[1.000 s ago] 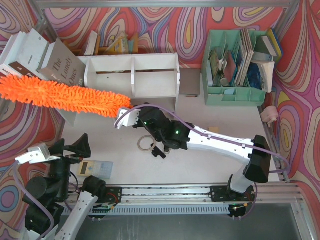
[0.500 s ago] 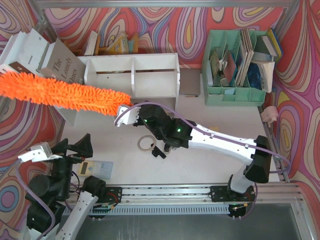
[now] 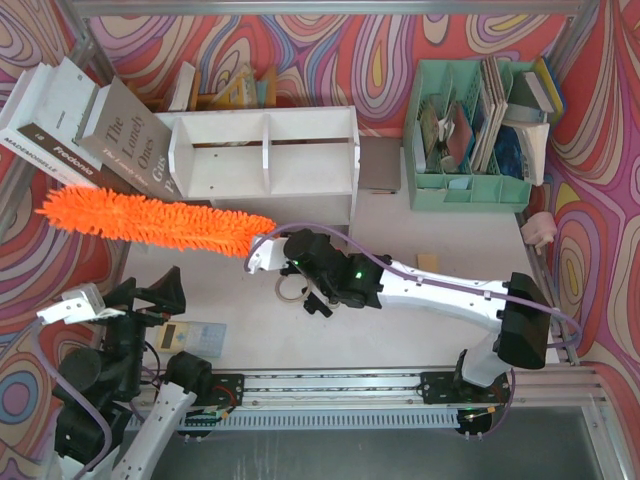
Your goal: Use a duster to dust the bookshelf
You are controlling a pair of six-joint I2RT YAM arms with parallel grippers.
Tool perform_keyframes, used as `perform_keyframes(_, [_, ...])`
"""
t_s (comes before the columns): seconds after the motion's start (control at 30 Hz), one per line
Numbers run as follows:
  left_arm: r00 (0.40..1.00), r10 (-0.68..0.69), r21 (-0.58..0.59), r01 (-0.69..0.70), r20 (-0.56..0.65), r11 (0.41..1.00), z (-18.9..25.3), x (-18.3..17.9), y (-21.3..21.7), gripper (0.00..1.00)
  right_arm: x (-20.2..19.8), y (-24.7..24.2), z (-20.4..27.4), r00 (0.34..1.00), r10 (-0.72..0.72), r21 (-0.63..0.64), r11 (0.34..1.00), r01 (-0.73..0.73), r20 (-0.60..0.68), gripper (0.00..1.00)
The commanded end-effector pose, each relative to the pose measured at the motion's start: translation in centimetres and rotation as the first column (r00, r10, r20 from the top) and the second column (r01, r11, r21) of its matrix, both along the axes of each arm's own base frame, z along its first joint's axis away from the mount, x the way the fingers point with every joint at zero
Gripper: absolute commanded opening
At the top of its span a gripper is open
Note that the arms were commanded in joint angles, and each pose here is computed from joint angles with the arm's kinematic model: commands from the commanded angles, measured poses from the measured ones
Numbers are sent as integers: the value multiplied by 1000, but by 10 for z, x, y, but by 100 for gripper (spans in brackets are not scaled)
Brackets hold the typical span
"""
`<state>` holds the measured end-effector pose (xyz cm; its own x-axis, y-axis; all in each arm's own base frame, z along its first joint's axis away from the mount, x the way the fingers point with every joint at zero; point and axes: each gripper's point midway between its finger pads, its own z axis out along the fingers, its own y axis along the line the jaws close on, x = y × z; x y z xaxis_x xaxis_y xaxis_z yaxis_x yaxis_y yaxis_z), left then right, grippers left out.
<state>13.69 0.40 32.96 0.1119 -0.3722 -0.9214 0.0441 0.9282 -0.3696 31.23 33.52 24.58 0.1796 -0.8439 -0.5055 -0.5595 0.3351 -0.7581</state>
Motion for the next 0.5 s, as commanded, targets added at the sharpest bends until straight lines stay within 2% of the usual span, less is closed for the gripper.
perform_keyframes(0.0, [999,32,-13,-32,15,999,2,0,6,98,-1,-9,18,999,-43,93,995,41,24,0])
perform_keyframes(0.33, [999,43,-18,-43,8,999,0,0,8,98,5,10,91,995,-11,200,980,-9,95,0])
perform_keyframes(0.47, [999,45,-19,-45,7,999,0,0,8,98,2,12,92,995,4,224,974,-27,100,0])
